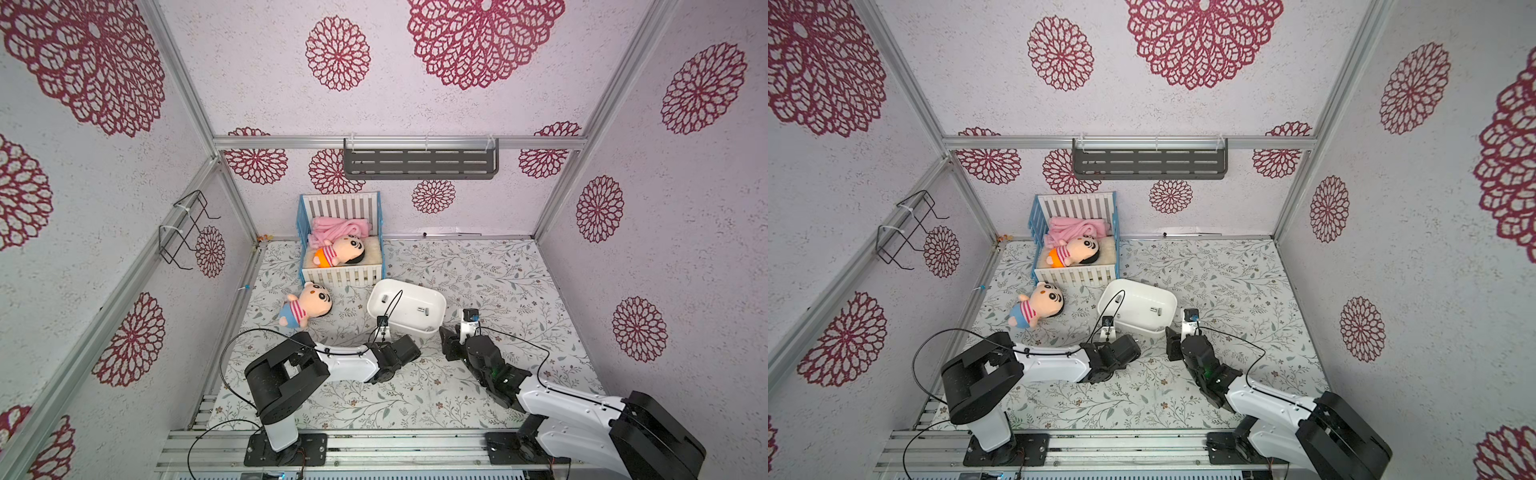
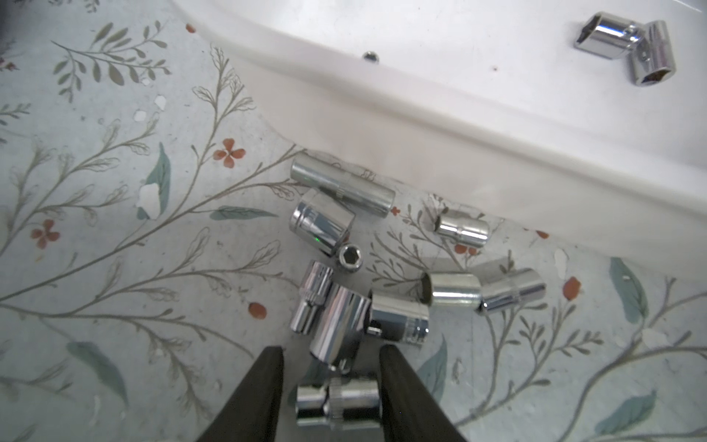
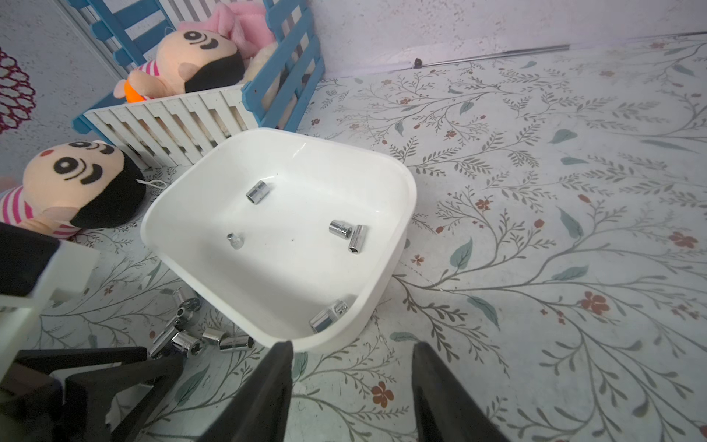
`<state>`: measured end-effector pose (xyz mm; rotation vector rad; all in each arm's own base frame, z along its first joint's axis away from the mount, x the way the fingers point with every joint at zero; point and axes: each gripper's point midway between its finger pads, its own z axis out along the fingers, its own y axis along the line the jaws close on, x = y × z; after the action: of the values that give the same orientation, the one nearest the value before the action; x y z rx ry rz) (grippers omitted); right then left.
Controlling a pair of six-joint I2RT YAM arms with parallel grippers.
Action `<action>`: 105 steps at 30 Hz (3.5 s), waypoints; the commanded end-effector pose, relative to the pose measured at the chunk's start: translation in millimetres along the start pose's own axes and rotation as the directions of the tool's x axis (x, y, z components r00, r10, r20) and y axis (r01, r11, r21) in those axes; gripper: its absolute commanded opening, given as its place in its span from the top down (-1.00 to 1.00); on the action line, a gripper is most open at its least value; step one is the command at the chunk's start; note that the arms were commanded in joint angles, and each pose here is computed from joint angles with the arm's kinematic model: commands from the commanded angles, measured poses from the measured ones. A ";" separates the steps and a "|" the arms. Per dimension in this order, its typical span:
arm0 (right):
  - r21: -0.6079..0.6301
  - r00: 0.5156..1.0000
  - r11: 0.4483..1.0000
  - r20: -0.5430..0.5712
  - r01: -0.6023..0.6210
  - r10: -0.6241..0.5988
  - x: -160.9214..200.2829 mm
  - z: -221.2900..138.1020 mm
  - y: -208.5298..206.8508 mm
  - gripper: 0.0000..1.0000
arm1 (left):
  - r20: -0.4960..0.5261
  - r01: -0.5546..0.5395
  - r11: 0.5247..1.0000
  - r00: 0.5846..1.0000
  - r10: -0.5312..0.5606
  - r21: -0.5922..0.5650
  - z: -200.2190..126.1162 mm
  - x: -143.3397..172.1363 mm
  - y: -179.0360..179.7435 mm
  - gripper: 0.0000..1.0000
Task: Put the screws on the desktop into the storage box
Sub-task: Pick up the screw from the center of the board, then place the screw in the storage box, then pick up the screw from the center of the board.
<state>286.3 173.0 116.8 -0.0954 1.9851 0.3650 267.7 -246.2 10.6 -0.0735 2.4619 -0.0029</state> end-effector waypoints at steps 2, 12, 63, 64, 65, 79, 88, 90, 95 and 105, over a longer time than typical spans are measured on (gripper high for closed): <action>-0.030 0.999 1.000 0.039 -0.009 0.011 -16.0 0.5 9.4 -0.08 | -0.143 -0.054 0.998 0.988 0.048 -0.036 8.2 38.2 21.2 0.17; -0.028 0.999 1.000 0.037 -0.009 0.010 -15.3 0.7 8.9 -0.08 | -0.119 -0.092 0.995 0.989 0.086 -0.045 -2.3 38.7 21.5 0.30; -0.047 0.999 0.999 0.038 -0.016 0.018 -15.9 0.3 12.1 -0.08 | 0.120 -0.068 0.974 0.992 0.043 0.216 -73.7 -117.9 -34.3 -0.22; -0.047 0.999 0.999 0.037 -0.016 0.017 -15.7 0.5 12.2 -0.08 | 0.117 -0.075 0.973 0.992 0.050 0.219 -77.3 -110.8 -30.8 -0.22; -0.047 0.999 0.999 0.038 -0.016 0.017 -16.1 0.5 12.4 -0.08 | 0.111 -0.086 0.971 0.992 0.062 0.223 -80.6 -101.1 -26.9 -0.22; -0.049 0.999 0.999 0.031 -0.011 0.013 -14.6 1.2 12.9 -0.08 | -0.011 -0.158 0.976 0.987 0.161 0.150 -55.2 -20.1 5.7 0.23; -0.053 0.999 0.999 0.029 -0.010 0.012 -14.5 1.4 13.8 -0.08 | -0.039 -0.174 0.977 0.983 0.180 0.123 -37.2 -6.4 0.6 0.28; -0.053 1.000 0.999 0.028 -0.010 0.012 -14.1 1.4 13.6 -0.08 | -0.043 -0.173 0.976 0.983 0.180 0.133 -34.7 -4.6 -2.1 0.28; -0.052 1.000 0.999 0.027 -0.009 0.010 -14.0 1.4 13.6 -0.08 | -0.051 -0.161 0.976 0.984 0.170 0.148 -26.6 0.9 -8.4 0.25; -0.054 1.000 0.999 0.027 -0.009 0.011 -13.9 1.3 13.8 -0.08 | -0.086 -0.138 0.981 0.985 0.151 0.134 -5.2 7.5 -10.5 0.24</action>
<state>284.6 177.1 114.0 -0.1145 1.9971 0.3857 253.8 -251.3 13.6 0.1876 2.5449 -0.0754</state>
